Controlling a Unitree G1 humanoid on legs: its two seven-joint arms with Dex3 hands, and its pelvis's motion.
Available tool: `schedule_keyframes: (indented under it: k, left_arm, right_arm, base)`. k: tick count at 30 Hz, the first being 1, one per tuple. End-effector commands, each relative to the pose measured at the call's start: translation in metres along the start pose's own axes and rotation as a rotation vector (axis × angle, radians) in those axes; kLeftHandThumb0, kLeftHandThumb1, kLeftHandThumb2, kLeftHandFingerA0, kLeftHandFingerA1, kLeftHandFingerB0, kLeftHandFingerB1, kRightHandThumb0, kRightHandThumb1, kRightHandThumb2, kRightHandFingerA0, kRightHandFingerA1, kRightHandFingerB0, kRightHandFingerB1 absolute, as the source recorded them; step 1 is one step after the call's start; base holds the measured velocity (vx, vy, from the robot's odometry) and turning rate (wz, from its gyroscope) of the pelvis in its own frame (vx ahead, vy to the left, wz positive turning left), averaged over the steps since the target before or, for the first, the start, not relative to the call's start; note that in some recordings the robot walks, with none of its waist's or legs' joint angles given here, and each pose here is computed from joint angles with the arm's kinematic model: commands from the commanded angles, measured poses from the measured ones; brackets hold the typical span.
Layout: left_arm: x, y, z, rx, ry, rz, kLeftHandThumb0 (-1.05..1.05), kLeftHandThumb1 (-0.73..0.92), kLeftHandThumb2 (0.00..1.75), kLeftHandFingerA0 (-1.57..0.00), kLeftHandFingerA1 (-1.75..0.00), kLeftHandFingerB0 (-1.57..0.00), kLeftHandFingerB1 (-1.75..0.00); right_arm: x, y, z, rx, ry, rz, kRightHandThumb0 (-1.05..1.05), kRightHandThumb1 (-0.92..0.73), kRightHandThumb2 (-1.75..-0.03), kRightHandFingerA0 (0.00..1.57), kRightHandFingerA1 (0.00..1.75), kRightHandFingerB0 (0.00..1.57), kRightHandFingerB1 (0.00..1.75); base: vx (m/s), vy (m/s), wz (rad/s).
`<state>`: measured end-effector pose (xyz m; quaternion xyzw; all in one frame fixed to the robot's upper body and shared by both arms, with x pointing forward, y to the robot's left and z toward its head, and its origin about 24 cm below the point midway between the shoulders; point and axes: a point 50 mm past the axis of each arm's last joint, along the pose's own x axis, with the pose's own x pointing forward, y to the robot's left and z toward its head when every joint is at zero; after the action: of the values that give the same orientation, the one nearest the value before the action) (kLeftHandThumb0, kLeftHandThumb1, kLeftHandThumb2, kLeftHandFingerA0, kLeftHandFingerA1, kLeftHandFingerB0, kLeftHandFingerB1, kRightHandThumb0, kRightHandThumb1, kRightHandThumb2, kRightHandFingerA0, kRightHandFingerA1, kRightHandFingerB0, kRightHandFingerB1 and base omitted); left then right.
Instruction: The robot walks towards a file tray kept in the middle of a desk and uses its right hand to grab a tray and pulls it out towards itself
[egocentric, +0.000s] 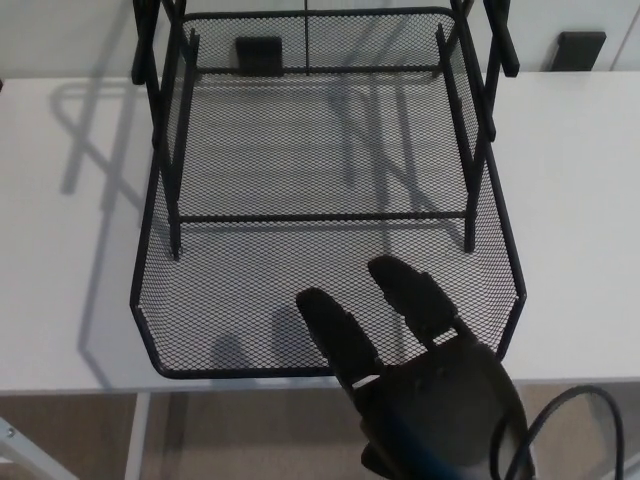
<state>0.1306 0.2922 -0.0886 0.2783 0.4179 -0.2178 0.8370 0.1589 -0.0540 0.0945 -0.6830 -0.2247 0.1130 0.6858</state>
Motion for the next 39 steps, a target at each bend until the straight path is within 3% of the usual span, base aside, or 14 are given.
schedule_keyframes:
  k: [1,6,10,12,13,16,18,23,24,28,32,33,35,39]
  left_arm:
    - [-0.004,0.006,-0.001,0.046,-0.003,0.002,-0.56,0.20,0.68,-0.74,-0.67,-0.54,-0.59]
    - [-0.008,0.005,-0.001,-0.035,-0.018,-0.033,-0.47,0.26,0.49,-0.76,-0.63,-0.55,-0.54]
    - [-0.006,0.004,-0.004,-0.033,-0.013,-0.030,-0.53,0.19,0.66,-0.68,-0.66,-0.49,-0.57]
    - [-0.004,0.006,-0.003,-0.024,0.015,-0.010,-0.43,0.21,0.64,-0.69,-0.64,-0.52,-0.56]
    - [-0.004,0.007,-0.002,-0.024,0.018,-0.008,-0.41,0.22,0.64,-0.67,-0.63,-0.52,-0.55]
    - [-0.004,0.007,-0.002,-0.037,0.034,-0.007,-0.36,0.23,0.63,-0.64,-0.62,-0.51,-0.52]
    - [-0.003,0.007,0.000,-0.008,0.030,-0.008,-0.38,0.23,0.64,-0.63,-0.62,-0.50,-0.54]
    - [-0.001,0.009,0.000,0.023,0.028,-0.010,-0.41,0.22,0.64,-0.65,-0.62,-0.52,-0.54]
    - [-0.001,0.009,-0.001,0.026,0.028,-0.015,-0.42,0.23,0.65,-0.64,-0.62,-0.51,-0.55]
    - [-0.001,0.009,-0.003,0.059,0.036,-0.019,-0.47,0.22,0.65,-0.67,-0.61,-0.53,-0.55]
    - [-0.001,0.009,-0.005,0.044,0.043,-0.020,-0.45,0.22,0.65,-0.67,-0.62,-0.53,-0.56]
    - [-0.001,0.008,-0.005,0.049,0.046,-0.023,-0.45,0.22,0.65,-0.68,-0.61,-0.53,-0.55]
    - [-0.001,0.007,-0.006,0.066,0.050,-0.026,-0.46,0.22,0.65,-0.68,-0.61,-0.53,-0.55]
    - [0.000,0.007,-0.005,0.060,0.047,-0.031,-0.45,0.22,0.65,-0.68,-0.62,-0.53,-0.55]
  right_arm:
    - [-0.027,-0.050,0.049,0.213,-0.208,-0.091,-0.65,-0.35,-0.82,0.00,0.28,0.00,0.29]
    - [-0.038,-0.078,0.046,0.283,-0.287,-0.162,-0.57,-0.27,-0.81,0.00,0.37,0.00,0.27]
    - [-0.045,-0.093,0.044,0.440,-0.343,-0.189,-0.63,-0.34,-0.84,0.01,0.40,0.02,0.36]
    - [-0.045,-0.097,0.040,0.508,-0.367,-0.259,-0.40,-0.03,-0.80,0.04,0.55,0.00,0.51]
    - [-0.046,-0.098,0.036,0.533,-0.382,-0.276,-1.02,-0.53,-0.59,0.06,0.56,0.12,0.41]
    - [-0.055,-0.106,0.017,0.609,-0.418,-0.466,-0.54,-0.44,-0.54,0.30,0.57,0.36,0.39]
    - [-0.061,-0.109,-0.007,0.613,-0.506,-0.405,-0.49,-0.40,-0.83,0.21,0.61,0.18,0.52]
    - [-0.085,-0.125,-0.037,0.812,-0.643,-0.334,-0.54,-0.34,-0.79,0.46,0.64,0.38,0.54]
    - [-0.088,-0.128,-0.043,0.817,-0.651,-0.305,-0.53,-0.44,-0.55,0.61,0.59,0.55,0.44]
    - [-0.097,-0.147,-0.057,1.039,-0.745,-0.202,-0.46,-0.47,-0.57,1.18,0.57,1.00,0.56]
    - [-0.100,-0.155,-0.064,1.047,-0.744,-0.085,-0.43,-0.43,-0.62,1.25,0.62,1.08,0.62]
    - [-0.103,-0.154,-0.064,1.057,-0.741,-0.069,-0.43,-0.27,-0.74,1.20,0.86,1.00,0.77]
    - [-0.104,-0.152,-0.064,1.026,-0.762,0.023,-0.40,-0.44,-0.54,1.21,0.59,1.05,0.58]
    - [-0.104,-0.155,-0.072,0.918,-0.720,0.244,-0.30,-0.45,-0.54,1.14,0.57,0.99,0.55]
  base:
    - [0.00,0.000,0.00]
    - [0.00,0.000,0.00]
    - [0.00,0.000,0.00]
    - [0.00,0.000,0.00]
    - [0.00,0.000,0.00]
    - [0.00,0.000,0.00]
    - [0.00,0.000,0.00]
    - [0.00,0.000,0.00]
    - [0.00,0.000,0.00]
    - [0.00,0.000,0.00]
    - [0.00,0.000,0.00]
    - [0.00,0.000,0.00]
    - [0.00,0.000,0.00]
    - [0.00,0.000,0.00]
